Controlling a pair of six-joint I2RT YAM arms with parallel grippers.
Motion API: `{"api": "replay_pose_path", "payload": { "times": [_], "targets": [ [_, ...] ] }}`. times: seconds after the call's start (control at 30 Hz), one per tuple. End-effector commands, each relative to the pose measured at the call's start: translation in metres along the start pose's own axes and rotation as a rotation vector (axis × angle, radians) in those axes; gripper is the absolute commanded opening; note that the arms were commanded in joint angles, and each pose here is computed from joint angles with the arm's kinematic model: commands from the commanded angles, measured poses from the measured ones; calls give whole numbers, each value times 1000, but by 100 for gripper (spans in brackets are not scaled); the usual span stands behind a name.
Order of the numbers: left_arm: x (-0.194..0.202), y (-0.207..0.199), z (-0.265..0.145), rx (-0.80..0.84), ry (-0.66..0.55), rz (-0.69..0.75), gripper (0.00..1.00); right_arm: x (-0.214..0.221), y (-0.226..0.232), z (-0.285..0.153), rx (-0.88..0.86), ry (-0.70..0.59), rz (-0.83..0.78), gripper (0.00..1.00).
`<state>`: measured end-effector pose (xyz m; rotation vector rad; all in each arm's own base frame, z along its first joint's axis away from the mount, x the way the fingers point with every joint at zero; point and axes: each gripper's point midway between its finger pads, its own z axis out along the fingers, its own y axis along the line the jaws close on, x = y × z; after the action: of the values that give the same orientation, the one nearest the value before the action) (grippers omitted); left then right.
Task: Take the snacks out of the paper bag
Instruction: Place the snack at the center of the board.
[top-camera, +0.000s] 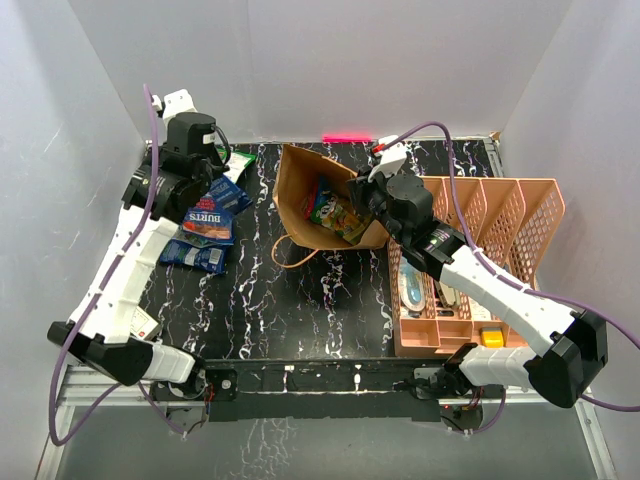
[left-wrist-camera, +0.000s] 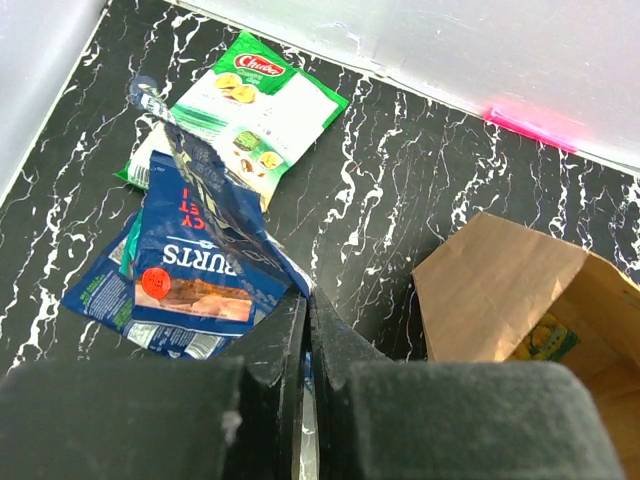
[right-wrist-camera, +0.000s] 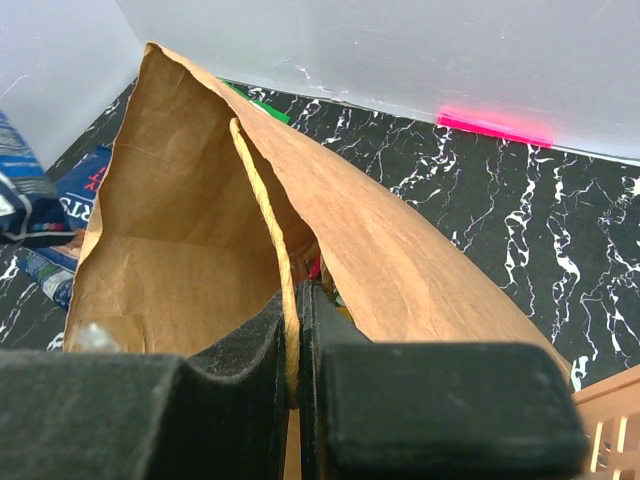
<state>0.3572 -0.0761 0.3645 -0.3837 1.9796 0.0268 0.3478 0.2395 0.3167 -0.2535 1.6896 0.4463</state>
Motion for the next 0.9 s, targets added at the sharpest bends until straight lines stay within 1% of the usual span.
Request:
{"api": "replay_pose_path", "payload": {
  "times": [0.0, 0.27, 0.73, 0.87],
  "targets": [
    [-5, -6, 19, 45, 5, -21, 0, -34, -1, -2, 2, -91, 2, 8],
    [9, -8, 56, 65, 59, -53, 0, -35, -3, -3, 1, -93, -1, 8],
    [21, -15, 111, 118, 137, -179, 0, -38, -8, -8, 9, -88, 1, 8],
    [28, -17, 128, 123, 175, -214, 0, -40, -8, -10, 7, -88, 4, 8]
  ]
}}
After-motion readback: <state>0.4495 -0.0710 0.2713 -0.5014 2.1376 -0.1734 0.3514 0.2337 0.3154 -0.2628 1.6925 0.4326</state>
